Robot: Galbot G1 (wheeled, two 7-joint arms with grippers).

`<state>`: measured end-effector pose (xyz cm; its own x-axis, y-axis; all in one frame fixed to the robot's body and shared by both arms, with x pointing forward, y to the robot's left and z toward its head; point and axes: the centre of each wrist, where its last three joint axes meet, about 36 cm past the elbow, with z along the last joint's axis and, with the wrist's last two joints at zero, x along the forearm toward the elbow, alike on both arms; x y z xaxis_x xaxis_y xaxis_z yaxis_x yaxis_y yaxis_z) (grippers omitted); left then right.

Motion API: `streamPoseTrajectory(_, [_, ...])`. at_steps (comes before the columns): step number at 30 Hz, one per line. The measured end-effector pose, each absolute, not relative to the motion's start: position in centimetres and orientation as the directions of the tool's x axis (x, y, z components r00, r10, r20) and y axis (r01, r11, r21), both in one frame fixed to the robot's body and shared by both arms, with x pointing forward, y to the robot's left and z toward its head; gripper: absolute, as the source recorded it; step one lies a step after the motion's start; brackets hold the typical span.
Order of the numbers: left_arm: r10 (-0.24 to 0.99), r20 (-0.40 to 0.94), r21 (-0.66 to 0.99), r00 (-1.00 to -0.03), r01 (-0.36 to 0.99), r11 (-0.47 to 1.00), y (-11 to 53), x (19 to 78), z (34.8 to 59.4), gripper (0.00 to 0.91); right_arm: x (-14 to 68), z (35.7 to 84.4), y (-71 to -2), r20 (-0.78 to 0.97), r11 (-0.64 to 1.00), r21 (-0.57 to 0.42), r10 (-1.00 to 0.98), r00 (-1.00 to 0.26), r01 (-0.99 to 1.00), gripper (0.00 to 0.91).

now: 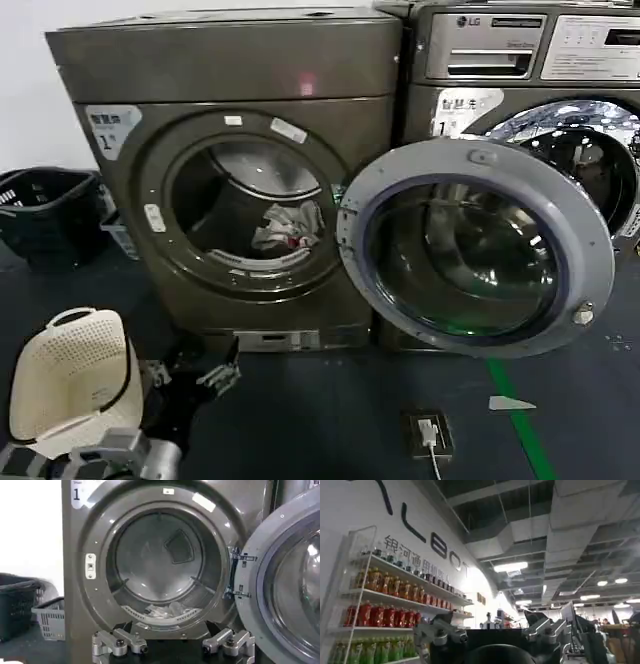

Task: Grasp the clothes from the dryer.

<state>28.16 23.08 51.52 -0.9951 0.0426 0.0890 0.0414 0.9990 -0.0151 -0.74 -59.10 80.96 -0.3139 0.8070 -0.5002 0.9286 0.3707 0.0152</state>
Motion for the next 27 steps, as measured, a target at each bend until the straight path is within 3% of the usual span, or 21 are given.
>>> streamPoseTrajectory(27, [0.049, 0.088, -0.012, -0.995, 0.048, 0.999, 23.07, 28.04, 51.65, 0.907, -0.74, 80.98, -59.15, -0.536, 0.387, 0.035, 0.786, -0.309, 0.922, 0.907])
